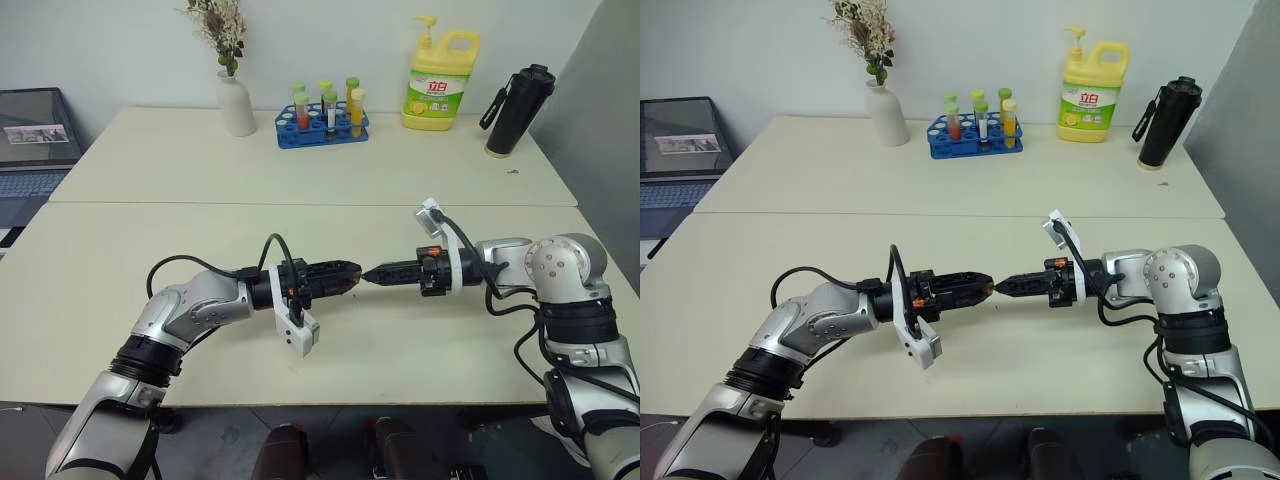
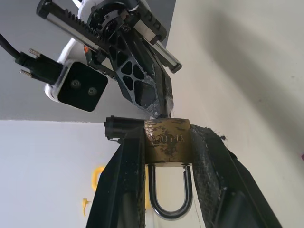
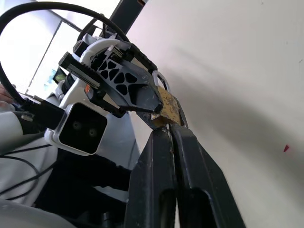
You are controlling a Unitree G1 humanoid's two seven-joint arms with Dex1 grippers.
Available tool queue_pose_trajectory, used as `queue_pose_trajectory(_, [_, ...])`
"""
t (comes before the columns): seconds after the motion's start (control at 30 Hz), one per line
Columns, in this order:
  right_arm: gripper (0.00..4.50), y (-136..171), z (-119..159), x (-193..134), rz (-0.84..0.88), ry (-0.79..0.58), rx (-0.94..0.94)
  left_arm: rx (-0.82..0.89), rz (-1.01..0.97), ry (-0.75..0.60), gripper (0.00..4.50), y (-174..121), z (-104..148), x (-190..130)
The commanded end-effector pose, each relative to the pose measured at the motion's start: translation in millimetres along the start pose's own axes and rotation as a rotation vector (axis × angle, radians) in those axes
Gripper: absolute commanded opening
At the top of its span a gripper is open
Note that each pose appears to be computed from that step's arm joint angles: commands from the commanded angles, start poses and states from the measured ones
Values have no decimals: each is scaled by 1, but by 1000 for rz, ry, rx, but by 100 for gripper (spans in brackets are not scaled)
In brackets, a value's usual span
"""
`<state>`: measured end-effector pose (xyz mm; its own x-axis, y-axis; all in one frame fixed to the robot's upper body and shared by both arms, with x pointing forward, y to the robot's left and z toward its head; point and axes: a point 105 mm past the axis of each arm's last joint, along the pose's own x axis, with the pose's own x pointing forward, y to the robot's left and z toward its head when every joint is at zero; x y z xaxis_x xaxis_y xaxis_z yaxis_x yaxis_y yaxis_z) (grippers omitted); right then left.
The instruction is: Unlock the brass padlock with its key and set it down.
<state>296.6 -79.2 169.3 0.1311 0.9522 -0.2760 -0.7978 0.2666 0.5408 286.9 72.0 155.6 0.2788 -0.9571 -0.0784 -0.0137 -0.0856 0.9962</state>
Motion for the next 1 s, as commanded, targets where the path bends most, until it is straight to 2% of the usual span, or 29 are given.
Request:
queue_pose_trajectory(0.03, [134,2,9,-8,-37,-40,-191,2,30,6,96,6,0,-1])
queue_pose_trajectory(0.13, [246,-2,-4,-21,-99,25,-394,-11,40,19,96,8,-1,-1])
queue_pose_trajectory(0.23, [358,8,0,-21,-58,-63,-396,-19,56,16,96,10,0,2])
queue_pose_trajectory(0.43, [359,12,-1,-5,-41,-148,-376,-23,60,4,96,13,1,4])
queue_pose_trajectory(1.0, [359,7,4,19,-6,-200,-315,-31,60,-7,96,13,4,6])
